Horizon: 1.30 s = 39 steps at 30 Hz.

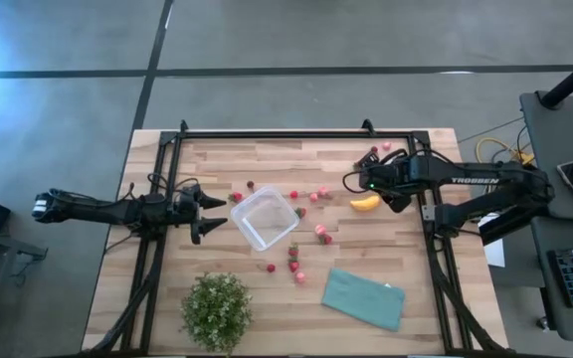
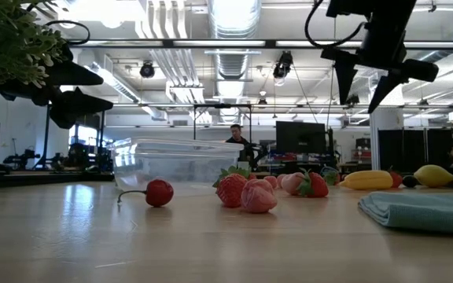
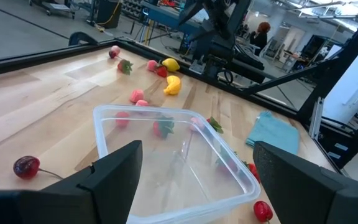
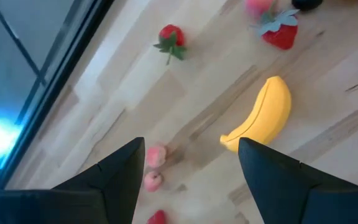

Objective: Pick and placing Produce into tupperware
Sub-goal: Put the yellow lemon into the transparent bin

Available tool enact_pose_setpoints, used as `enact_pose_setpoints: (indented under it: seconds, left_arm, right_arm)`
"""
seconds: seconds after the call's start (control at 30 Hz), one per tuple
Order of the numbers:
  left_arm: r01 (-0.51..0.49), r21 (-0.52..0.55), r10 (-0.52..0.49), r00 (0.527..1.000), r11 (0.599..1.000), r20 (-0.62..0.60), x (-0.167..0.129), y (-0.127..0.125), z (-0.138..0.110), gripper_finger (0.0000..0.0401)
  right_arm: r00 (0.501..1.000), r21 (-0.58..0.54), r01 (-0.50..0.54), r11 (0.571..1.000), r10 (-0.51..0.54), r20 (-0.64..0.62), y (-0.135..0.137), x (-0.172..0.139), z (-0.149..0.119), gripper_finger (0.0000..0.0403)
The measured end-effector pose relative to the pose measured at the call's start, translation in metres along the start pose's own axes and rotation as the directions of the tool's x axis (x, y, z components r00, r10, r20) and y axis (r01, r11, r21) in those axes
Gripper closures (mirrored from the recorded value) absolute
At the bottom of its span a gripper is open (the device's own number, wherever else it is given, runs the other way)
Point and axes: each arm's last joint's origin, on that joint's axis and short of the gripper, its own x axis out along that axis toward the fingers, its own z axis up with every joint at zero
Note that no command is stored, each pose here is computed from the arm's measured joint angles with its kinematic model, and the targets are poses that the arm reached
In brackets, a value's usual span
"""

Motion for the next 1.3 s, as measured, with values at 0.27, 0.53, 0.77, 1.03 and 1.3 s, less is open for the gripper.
enact_pose_setpoints:
  seconds: [0.27, 0.53, 0.77, 1.03, 1.3]
  left_arm:
    - [-0.001, 0.0, 0.001, 1.0, 1.0, -0.001, 0.0, 0.0, 0.0, 0.0108]
    - [-0.002, 0.002, 0.002, 1.0, 1.0, -0.006, 0.0, 0.0, -0.001, 0.0108]
    - [-0.002, 0.001, 0.002, 1.0, 1.0, -0.006, 0.0, 0.0, -0.001, 0.0108]
    - [-0.002, 0.001, 0.002, 1.0, 1.0, -0.005, 0.0, 0.0, 0.0, 0.0108]
    - [-0.003, 0.002, 0.003, 1.0, 1.0, -0.007, 0.001, 0.0, -0.001, 0.0108]
  right_arm:
    - [1.0, 0.154, 0.008, 0.988, -0.012, 0.023, 0.0, -0.002, 0.003, 0.0152]
    - [0.984, 0.447, 0.067, 0.892, -0.132, 0.117, -0.01, 0.015, 0.005, 0.0152]
    - [0.966, 0.57, 0.074, 0.818, -0.2, 0.162, -0.01, 0.025, 0.006, 0.0152]
    - [0.927, 0.667, 0.112, 0.737, -0.32, 0.197, -0.006, 0.045, 0.011, 0.0152]
    - [0.833, 0.719, 0.207, 0.663, -0.505, 0.226, -0.008, 0.074, 0.002, 0.0152]
